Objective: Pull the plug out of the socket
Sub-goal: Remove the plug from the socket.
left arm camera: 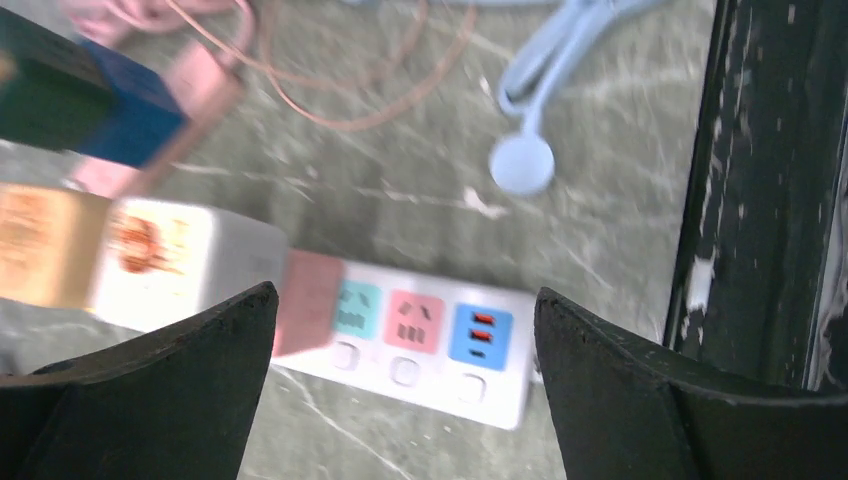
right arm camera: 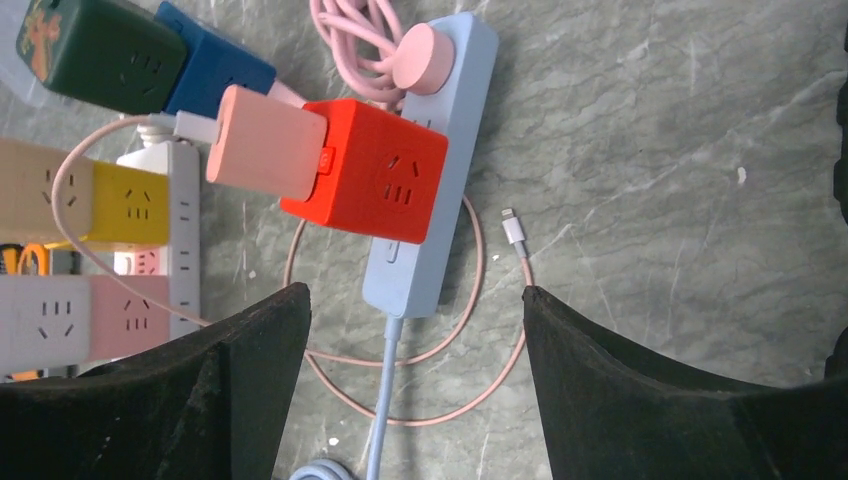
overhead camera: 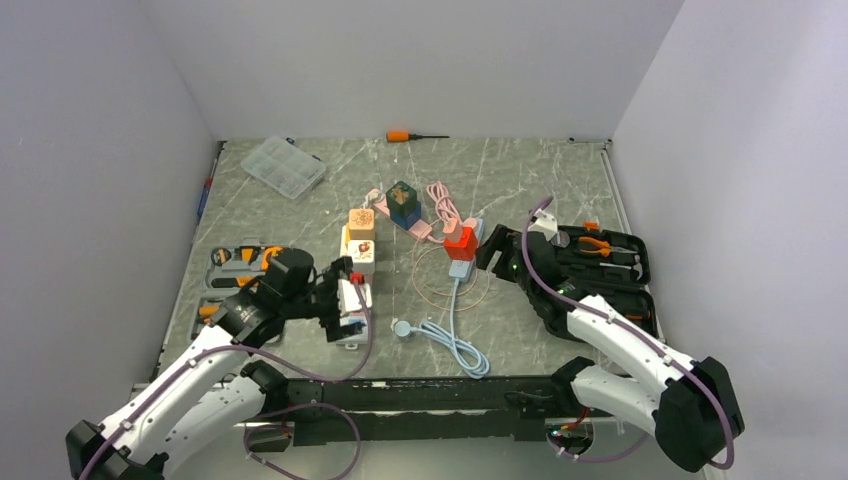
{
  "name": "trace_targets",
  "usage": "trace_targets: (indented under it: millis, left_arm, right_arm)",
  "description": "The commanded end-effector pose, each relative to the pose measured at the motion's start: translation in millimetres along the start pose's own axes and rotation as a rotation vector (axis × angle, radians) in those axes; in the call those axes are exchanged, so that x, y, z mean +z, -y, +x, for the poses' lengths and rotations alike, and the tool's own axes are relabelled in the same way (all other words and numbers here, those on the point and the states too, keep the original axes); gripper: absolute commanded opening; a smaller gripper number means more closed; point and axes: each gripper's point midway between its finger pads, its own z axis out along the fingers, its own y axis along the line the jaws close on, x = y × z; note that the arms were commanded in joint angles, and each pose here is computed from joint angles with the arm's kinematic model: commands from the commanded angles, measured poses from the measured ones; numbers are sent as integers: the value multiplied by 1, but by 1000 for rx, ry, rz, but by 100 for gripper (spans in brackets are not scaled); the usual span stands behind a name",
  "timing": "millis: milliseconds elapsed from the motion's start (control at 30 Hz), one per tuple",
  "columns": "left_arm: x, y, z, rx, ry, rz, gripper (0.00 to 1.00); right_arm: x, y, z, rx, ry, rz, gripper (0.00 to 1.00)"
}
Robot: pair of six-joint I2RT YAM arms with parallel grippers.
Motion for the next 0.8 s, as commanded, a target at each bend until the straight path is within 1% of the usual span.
trace_targets:
  millis: [0,133,200,300,367,467,600,700,767]
  left_arm:
    - [-24,-23,-66,-41,130,-34,99]
    - [-38,-52,-113,-57,211,-96,99]
    - [-40,-69,-134,-67,254,-128,99]
    - [-38,-100,-164,-97,323,-198,99]
    - [-33,-113,-180,-76,346,-193,99]
    - [-14,-126,-190,-19,329,-139,99]
    - [10,-141,-197,113,290,-75,99]
    - [25,-160,-202,145,274,-85,99]
    - [32,-167,-204,130,265,-81,99]
  right_arm:
    - [6,-4,-2,111,-21,-71,80]
    - [18,2,-7,211,-27,-111,80]
    - [24,-1,-8,221,-40,-135,80]
    - [29,-9,3,220,-94,-180,80]
    - [33,-8,17,236,-132,-196,80]
    - [34,-7,35,281,-160,-232,78]
    - [39,-7,49,325,-181,-259,71]
    - [45,-12,55,342,-204,-291,68]
    - [49,-15,56,343,-217,-304,65]
